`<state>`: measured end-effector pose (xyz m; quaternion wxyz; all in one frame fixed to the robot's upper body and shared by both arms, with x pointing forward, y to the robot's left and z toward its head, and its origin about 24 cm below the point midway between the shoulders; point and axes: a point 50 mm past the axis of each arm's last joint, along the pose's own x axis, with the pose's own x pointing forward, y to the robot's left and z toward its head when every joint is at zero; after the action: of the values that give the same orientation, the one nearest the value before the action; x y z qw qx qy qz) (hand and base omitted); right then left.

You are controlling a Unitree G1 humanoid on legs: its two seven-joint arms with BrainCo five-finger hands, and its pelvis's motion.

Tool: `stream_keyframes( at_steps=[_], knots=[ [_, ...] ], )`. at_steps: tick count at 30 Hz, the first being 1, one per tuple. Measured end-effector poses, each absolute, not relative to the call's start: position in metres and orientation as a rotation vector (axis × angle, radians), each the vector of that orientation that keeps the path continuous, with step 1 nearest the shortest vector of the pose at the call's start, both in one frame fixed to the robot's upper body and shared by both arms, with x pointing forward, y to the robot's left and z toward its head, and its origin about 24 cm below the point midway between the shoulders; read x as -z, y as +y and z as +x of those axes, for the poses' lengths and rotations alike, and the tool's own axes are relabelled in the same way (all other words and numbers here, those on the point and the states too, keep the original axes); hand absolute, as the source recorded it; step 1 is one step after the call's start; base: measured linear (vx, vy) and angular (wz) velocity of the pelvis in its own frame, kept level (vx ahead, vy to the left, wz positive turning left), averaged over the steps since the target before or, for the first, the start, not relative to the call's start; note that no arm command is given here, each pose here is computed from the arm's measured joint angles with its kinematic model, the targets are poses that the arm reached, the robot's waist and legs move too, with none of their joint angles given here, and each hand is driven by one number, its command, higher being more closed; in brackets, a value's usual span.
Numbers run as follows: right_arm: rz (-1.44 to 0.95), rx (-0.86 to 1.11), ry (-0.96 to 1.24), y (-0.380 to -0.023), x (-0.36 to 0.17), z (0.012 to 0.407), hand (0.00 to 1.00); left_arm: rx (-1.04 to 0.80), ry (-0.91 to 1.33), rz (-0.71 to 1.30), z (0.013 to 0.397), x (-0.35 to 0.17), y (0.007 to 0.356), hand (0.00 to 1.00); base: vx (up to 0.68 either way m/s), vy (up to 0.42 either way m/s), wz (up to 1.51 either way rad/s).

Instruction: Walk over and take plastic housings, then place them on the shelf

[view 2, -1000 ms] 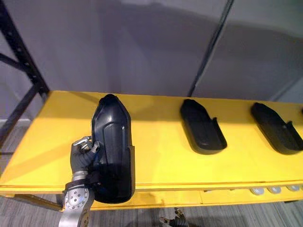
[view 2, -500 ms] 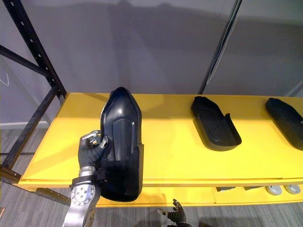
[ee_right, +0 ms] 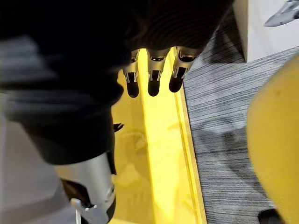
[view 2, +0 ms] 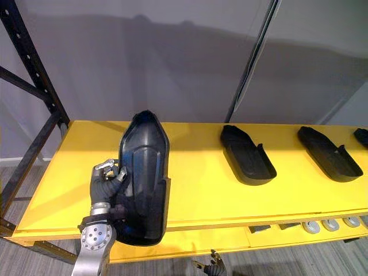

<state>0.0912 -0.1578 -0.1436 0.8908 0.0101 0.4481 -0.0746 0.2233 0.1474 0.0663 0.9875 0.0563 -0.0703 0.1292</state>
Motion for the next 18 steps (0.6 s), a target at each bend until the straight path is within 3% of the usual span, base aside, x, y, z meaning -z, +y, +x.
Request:
stream_keyframes(
  at_steps=[9,18],
  knots=[
    [0.013,0.126,0.939,-0.158,0.145,0.092,0.0,-0.358,0.024,0.198,0.26,-0.038,0.173,1.0,-0.08,-0.027,-0.01],
    [-0.017,0.109,0.957,-0.161,0.148,0.096,0.0,-0.524,0.098,0.157,0.286,-0.033,0.202,1.0,-0.01,0.007,-0.05]
  ],
)
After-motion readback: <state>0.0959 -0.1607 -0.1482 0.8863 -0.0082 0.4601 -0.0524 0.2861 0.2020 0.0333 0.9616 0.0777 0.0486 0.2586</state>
